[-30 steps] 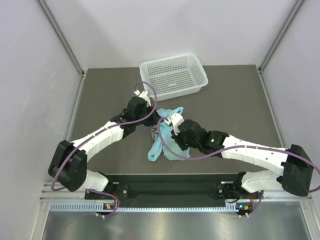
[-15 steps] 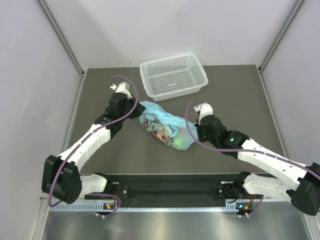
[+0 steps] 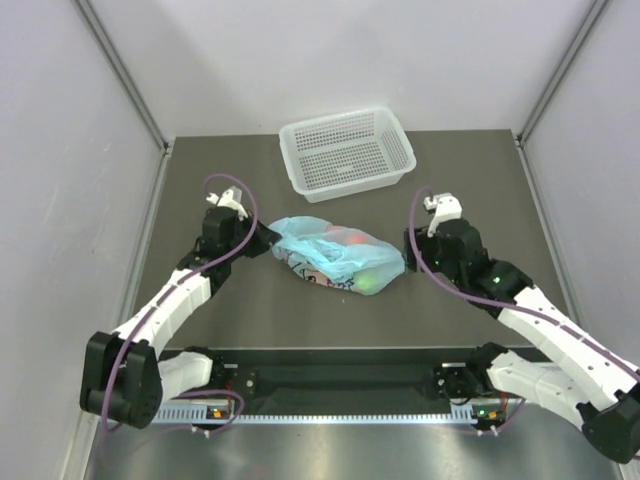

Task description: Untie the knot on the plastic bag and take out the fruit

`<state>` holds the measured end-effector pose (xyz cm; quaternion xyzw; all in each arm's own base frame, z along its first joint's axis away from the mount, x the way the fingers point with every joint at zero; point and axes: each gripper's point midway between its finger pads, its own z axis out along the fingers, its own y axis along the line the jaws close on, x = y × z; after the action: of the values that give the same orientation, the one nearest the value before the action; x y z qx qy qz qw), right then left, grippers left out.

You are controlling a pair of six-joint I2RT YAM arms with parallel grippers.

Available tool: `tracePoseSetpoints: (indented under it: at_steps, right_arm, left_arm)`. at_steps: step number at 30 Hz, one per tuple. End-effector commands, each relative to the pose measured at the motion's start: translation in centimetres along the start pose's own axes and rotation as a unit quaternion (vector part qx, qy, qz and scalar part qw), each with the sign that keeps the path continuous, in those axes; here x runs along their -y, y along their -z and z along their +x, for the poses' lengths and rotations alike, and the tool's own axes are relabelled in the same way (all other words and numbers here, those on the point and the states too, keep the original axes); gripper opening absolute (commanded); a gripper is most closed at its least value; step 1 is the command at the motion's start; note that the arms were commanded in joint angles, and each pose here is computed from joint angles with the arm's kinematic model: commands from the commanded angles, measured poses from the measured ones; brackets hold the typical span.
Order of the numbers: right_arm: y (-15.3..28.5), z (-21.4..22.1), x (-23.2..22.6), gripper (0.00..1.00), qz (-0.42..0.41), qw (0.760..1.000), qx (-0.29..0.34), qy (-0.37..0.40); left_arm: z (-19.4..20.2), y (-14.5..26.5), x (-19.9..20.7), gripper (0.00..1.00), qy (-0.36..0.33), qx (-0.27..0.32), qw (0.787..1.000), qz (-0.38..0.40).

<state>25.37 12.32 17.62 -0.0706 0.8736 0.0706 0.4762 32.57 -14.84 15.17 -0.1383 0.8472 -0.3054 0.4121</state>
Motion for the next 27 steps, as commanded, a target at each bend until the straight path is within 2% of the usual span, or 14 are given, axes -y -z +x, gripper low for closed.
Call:
tracePoseSetpoints:
  at_steps: [1,2,3,7,8,10,11,13,16,19,23,26,27]
  right_arm:
    - [1.9,-4.1,-6.2,0.79,-0.138,0.987,0.045,0.073]
    - [2.4,-5.1,-7.3,0.80,-0.147,0.983,0.052,0.091]
    - [2.4,-4.1,-9.3,0.83,-0.163,0.977,0.035,0.131]
    - [2.7,-4.5,-12.9,0.94,-0.152,0.965,0.045,0.208]
    - [2.9,-4.2,-14.9,0.94,-0.166,0.958,0.041,0.229]
    - [2.5,-3.8,-15.8,0.96,-0.154,0.953,0.034,0.258]
    - [2.2,-3.3,-17.1,0.97,-0.153,0.943,0.026,0.295]
    - [1.7,-3.1,-17.5,0.98,-0.132,0.938,0.020,0.319]
    - [1.0,-1.6,-19.2,0.98,-0.143,0.927,0.002,0.346]
    - [0.4,-0.2,-20.0,0.93,-0.151,0.919,-0.016,0.363]
    - [-0.7,1.3,-19.9,0.82,-0.139,0.915,-0.035,0.377]
    - [-1.4,1.2,-19.0,0.68,-0.117,0.921,-0.038,0.369]
    - [-1.5,1.2,-18.8,0.57,-0.117,0.924,-0.037,0.363]
  left_arm:
    - [-0.3,0.5,2.5,0.00,0.022,0.006,0.998,0.064]
    - [-0.2,0.5,2.7,0.00,0.022,0.005,0.997,0.068]
    - [-0.2,0.5,2.9,0.00,0.022,0.004,0.997,0.072]
    - [-0.3,0.6,3.4,0.00,0.025,0.001,0.997,0.078]
    - [-0.3,0.7,3.5,0.00,0.024,0.001,0.997,0.079]
    - [-0.5,0.7,3.7,0.00,0.025,0.002,0.996,0.080]
    - [-0.5,0.8,3.7,0.00,0.025,0.002,0.996,0.081]
    - [-0.9,1.0,4.0,0.00,0.024,0.007,0.996,0.083]
    - [-1.5,1.5,4.6,0.00,0.022,0.016,0.996,0.089]
    - [-2.0,1.8,5.0,0.00,0.020,0.022,0.995,0.091]
    - [-2.5,2.1,5.4,0.00,0.016,0.028,0.995,0.093]
    - [-2.5,2.0,5.1,0.00,0.012,0.028,0.996,0.088]
    - [-2.4,1.8,4.7,0.00,0.009,0.029,0.996,0.080]
